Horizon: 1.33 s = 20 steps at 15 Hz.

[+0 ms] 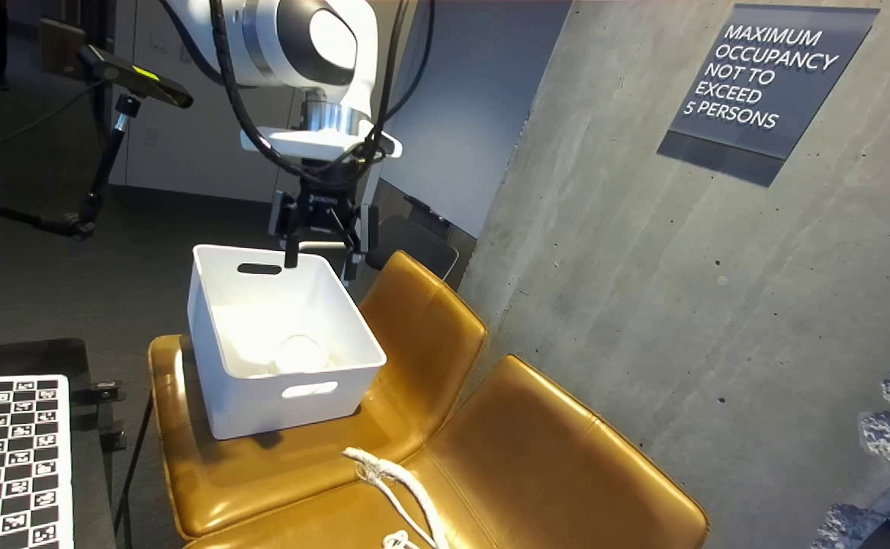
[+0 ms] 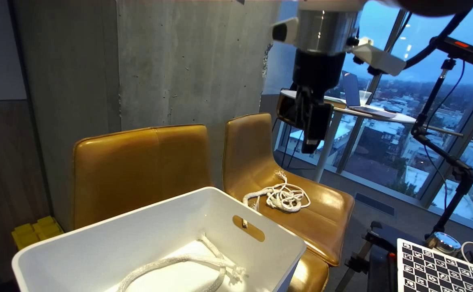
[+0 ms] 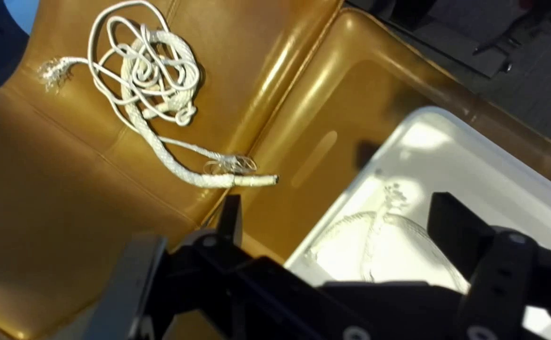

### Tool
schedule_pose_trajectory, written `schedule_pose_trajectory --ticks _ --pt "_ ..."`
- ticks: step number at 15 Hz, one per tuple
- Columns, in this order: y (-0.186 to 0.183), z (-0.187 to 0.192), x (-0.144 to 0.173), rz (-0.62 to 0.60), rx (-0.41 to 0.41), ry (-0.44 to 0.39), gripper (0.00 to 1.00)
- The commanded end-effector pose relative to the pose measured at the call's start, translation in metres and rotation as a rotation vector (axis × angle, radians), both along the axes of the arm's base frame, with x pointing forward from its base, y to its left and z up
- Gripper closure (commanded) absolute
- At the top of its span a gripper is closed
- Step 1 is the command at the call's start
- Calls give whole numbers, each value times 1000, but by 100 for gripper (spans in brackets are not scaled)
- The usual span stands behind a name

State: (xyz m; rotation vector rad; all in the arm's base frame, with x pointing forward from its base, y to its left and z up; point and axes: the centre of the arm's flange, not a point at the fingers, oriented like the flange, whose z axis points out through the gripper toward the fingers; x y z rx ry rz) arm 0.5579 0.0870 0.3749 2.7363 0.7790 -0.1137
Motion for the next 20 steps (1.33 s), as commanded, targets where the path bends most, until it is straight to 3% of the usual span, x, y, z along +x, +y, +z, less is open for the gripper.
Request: schedule_pose_trajectory --ticks 1,5,10,20 --pt "-76 -21 -9 1 14 14 0" --pt "-137 -42 6 25 33 39 0" --pt "-165 -71 20 179 53 82 0" --pt "-203 -177 132 393 36 171 0"
